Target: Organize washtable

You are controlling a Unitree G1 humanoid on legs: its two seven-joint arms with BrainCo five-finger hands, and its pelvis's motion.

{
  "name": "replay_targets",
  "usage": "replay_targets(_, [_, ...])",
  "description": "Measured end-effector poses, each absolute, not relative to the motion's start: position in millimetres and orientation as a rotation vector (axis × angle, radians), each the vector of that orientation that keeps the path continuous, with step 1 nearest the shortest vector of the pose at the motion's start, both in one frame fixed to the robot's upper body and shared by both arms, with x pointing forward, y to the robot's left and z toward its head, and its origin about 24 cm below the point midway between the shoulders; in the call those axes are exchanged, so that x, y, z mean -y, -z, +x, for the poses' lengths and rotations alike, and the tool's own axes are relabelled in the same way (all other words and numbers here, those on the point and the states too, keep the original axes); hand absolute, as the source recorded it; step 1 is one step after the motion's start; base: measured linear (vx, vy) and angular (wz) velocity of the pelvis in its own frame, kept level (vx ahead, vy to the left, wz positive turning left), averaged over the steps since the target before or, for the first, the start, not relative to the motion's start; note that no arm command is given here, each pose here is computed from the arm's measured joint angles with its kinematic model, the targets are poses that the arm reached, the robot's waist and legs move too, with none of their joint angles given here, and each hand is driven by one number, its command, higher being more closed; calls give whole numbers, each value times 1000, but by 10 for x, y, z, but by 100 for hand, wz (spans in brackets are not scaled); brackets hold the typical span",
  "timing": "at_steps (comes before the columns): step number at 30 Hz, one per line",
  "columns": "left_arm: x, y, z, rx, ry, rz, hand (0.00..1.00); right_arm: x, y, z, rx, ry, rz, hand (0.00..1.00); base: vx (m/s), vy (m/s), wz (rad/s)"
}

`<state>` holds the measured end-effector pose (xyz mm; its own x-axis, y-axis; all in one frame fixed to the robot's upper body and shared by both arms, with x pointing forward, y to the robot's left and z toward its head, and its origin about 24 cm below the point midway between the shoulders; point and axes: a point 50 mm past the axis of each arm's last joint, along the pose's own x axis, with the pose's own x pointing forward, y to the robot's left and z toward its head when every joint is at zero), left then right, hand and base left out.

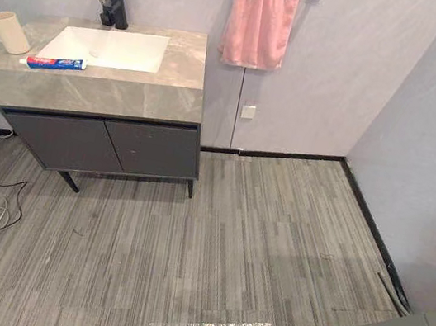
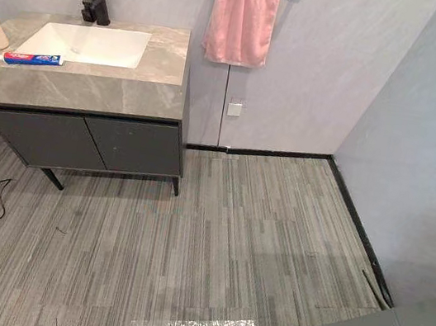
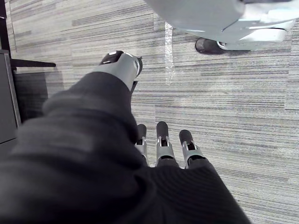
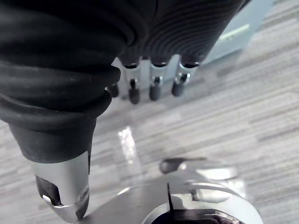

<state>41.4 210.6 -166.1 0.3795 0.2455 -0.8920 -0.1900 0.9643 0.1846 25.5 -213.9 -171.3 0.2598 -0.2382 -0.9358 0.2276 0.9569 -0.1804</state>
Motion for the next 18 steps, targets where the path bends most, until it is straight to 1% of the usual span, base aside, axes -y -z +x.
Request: replay_targets(18, [-2108,1658,427,-1135,-284,47,0,2137,1712,279,-1264,316,-10,0,-1,-3,0])
